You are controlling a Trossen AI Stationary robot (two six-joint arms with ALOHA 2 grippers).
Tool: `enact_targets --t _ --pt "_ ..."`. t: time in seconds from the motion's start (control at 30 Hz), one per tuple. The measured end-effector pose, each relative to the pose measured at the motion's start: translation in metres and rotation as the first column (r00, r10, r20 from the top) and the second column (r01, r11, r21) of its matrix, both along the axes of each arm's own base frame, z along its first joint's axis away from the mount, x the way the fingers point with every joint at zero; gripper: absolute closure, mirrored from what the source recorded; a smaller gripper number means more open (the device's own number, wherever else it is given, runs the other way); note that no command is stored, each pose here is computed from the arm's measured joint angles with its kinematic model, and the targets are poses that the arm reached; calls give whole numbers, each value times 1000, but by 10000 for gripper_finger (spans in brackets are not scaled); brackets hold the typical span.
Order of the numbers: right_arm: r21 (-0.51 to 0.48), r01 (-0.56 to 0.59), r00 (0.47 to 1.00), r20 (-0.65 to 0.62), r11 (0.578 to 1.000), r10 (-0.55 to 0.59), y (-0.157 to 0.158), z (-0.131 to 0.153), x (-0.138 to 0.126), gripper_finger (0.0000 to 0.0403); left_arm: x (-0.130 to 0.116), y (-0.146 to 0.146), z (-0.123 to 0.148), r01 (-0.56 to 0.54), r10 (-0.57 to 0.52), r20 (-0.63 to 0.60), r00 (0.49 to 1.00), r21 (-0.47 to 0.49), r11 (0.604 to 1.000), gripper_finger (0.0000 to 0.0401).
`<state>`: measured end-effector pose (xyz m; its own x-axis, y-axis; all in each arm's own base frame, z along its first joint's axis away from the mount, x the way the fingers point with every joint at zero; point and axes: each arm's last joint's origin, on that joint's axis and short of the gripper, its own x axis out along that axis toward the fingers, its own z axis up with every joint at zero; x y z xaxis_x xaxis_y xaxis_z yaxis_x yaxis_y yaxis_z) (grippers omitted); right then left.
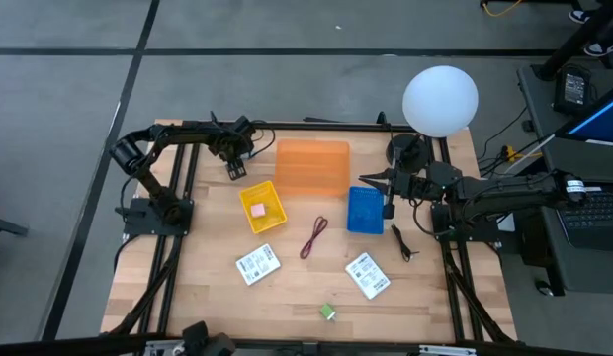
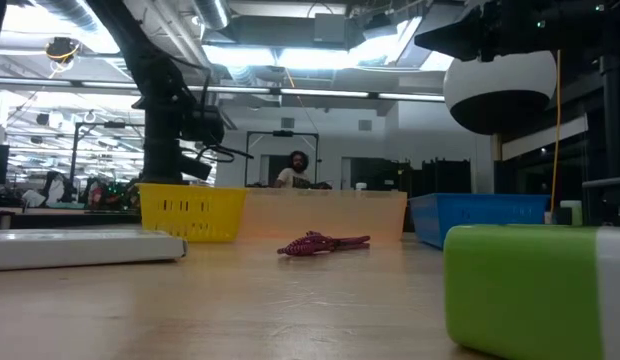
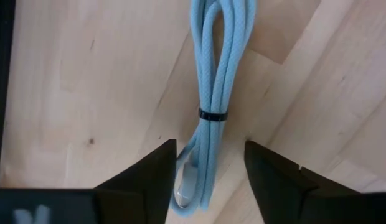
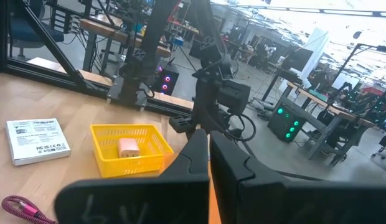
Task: Pick and place items into bin
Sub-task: Put the blue charger cable into the blue bin
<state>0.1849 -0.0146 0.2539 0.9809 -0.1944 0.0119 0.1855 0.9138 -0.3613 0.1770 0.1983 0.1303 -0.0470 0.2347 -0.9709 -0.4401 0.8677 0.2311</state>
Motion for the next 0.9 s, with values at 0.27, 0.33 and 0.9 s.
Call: enact_targets --t 0.27,0.33,0.9 --pt "-2 0 1000 0 1000 0 0 0 0 402 0 -2 -1 2 -2 6 1000 -40 999 334" --pt "-3 0 1000 -1 1000 0 0 0 0 402 -1 -3 -1 3 -3 4 1000 -44 999 362" --pt "-22 1 1000 -11 1000 -1 0 -1 0 402 -8 -11 44 -19 8 158 987 67 998 369"
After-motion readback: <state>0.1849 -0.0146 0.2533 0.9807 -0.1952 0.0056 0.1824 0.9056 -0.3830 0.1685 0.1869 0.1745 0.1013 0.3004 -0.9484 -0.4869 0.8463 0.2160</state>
